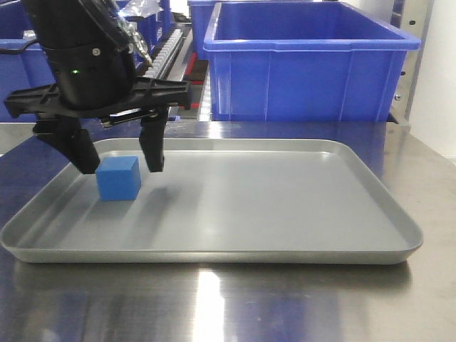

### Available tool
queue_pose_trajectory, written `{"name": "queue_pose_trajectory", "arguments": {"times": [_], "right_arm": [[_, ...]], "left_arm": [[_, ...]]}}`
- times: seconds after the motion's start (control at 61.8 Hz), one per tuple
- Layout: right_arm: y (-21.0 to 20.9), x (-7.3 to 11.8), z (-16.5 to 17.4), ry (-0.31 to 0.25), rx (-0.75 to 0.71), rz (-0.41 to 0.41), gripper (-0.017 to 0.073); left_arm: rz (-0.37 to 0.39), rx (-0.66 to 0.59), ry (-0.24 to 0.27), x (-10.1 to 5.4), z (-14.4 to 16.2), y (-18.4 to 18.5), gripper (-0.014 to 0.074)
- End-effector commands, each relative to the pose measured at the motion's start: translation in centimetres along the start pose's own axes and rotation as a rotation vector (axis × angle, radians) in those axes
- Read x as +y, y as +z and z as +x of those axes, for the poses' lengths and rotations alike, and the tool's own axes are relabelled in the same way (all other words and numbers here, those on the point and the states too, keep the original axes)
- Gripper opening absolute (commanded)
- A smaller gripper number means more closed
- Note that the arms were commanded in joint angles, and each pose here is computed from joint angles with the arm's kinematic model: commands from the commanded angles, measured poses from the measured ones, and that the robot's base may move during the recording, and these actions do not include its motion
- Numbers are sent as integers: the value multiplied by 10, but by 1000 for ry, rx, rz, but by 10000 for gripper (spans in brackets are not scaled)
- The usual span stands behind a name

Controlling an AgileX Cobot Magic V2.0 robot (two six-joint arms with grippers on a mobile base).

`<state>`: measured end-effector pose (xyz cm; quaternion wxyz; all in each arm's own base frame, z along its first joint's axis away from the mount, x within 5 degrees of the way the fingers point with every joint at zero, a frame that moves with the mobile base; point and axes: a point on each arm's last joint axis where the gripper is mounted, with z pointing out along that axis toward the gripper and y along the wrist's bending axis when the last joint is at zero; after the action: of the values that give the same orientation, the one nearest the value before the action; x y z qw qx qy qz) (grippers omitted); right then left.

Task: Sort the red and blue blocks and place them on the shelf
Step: 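Lower the left gripper onto the blue cube and close it, then lift the blue cube off the tray with the left gripper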

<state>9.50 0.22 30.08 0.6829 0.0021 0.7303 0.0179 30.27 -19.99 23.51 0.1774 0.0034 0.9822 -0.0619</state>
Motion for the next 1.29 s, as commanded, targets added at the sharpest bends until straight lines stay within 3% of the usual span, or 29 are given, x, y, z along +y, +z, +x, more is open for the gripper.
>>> {"name": "queue_pose_trajectory", "arguments": {"times": [0.0, 0.583, 0.647, 0.906, 1.165, 1.279], "right_arm": [[-2, -1, -18, 0, -116, 9, 48], [-2, -1, -18, 0, -116, 9, 48], [-2, -1, -18, 0, -116, 9, 48], [-2, -1, -18, 0, -116, 9, 48], [-2, -1, -18, 0, -116, 9, 48], [-2, -1, -18, 0, -116, 9, 48]], "left_arm": [[62, -100, -7, -6, -11, -24, 501], [23, -40, -14, -4, -8, -7, 491], [20, -35, -28, -4, -8, -7, 452], [29, -61, -28, -2, -9, -19, 123], [148, -188, -32, 5, -2, -65, 125], [256, -276, 60, 13, 11, -88, 125]]}}
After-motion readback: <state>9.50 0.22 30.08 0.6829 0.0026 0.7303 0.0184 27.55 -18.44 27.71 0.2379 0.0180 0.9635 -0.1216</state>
